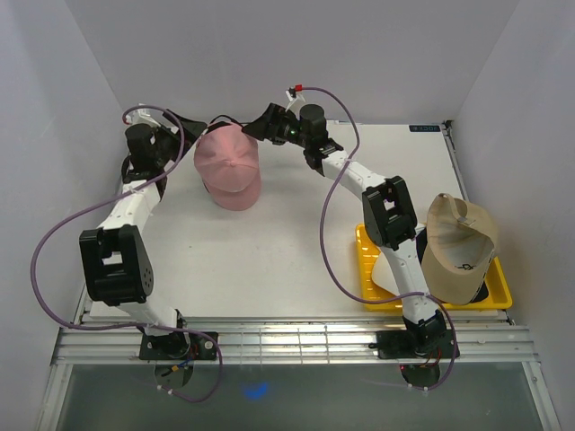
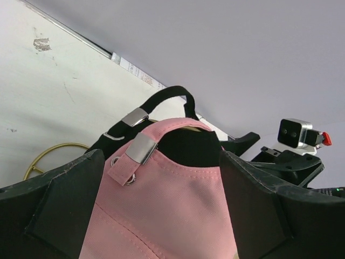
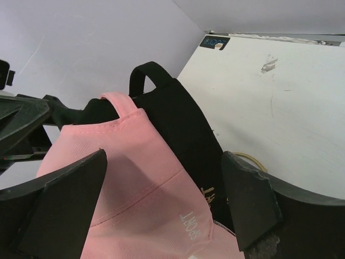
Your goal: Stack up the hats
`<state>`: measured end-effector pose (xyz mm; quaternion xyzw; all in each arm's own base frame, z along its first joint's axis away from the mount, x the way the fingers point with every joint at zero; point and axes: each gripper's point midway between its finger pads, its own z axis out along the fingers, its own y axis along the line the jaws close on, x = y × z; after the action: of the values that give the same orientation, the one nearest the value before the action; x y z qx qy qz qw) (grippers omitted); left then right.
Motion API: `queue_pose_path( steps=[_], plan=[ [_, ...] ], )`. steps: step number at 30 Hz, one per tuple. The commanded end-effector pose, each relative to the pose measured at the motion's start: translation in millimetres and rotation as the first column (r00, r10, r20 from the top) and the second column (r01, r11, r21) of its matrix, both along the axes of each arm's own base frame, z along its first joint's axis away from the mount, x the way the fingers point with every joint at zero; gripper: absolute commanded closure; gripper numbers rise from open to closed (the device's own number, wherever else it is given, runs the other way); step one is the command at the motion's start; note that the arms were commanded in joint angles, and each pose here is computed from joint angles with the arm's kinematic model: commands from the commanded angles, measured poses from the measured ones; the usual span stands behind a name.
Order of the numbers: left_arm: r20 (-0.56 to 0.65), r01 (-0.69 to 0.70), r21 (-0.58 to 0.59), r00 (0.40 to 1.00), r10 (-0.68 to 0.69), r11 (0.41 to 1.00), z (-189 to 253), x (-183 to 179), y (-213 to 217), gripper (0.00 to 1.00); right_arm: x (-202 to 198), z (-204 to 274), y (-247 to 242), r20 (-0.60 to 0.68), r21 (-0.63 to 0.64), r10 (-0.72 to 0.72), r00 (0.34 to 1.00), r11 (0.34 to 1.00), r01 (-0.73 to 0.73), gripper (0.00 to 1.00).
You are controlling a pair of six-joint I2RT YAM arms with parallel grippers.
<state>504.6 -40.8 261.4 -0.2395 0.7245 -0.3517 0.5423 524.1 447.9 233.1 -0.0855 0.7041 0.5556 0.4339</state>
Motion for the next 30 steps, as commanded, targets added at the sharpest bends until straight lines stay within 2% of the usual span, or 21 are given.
queue_pose_path(
  steps=[1, 11, 13, 17, 26, 30],
  plan=[
    [0.030, 0.038, 0.027, 0.999, -0.039, 0.999, 6.2, 7.2, -3.2, 0.02, 0.7, 22.4, 4.4, 0.073, 0.056, 0.030, 0.997, 0.998, -0.034, 0.09],
    [-0.061, 0.063, 0.023, 0.996, -0.061, 0.998, -28.9, 20.9, -6.8, 0.02, 5.0, 12.6, 14.7, 0.052, 0.068, 0.068, 0.996, 0.995, -0.072, 0.09],
    [-0.110, 0.046, 0.021, 0.993, -0.043, 0.999, -42.6, 25.3, -6.0, 0.02, 5.9, 8.1, 19.5, 0.039, 0.069, 0.081, 0.996, 0.994, -0.084, 0.08],
    [-0.129, 0.052, 0.025, 0.990, -0.048, 0.998, -45.4, 33.1, -13.5, 0.02, 1.7, -2.0, 24.8, 0.022, 0.065, 0.099, 0.995, 0.993, -0.100, 0.06],
    [-0.297, 0.008, 0.020, 0.955, -0.001, 1.000, -87.2, 32.8, -15.6, 0.03, -3.1, -21.3, 27.8, -0.023, 0.041, 0.105, 0.994, 0.994, -0.104, 0.00],
    [-0.390, 0.006, 0.018, 0.921, 0.001, 1.000, -113.4, 32.7, -21.9, 0.05, -2.9, -29.0, 29.2, -0.056, 0.022, 0.099, 0.993, 0.995, -0.098, 0.01]
  ],
)
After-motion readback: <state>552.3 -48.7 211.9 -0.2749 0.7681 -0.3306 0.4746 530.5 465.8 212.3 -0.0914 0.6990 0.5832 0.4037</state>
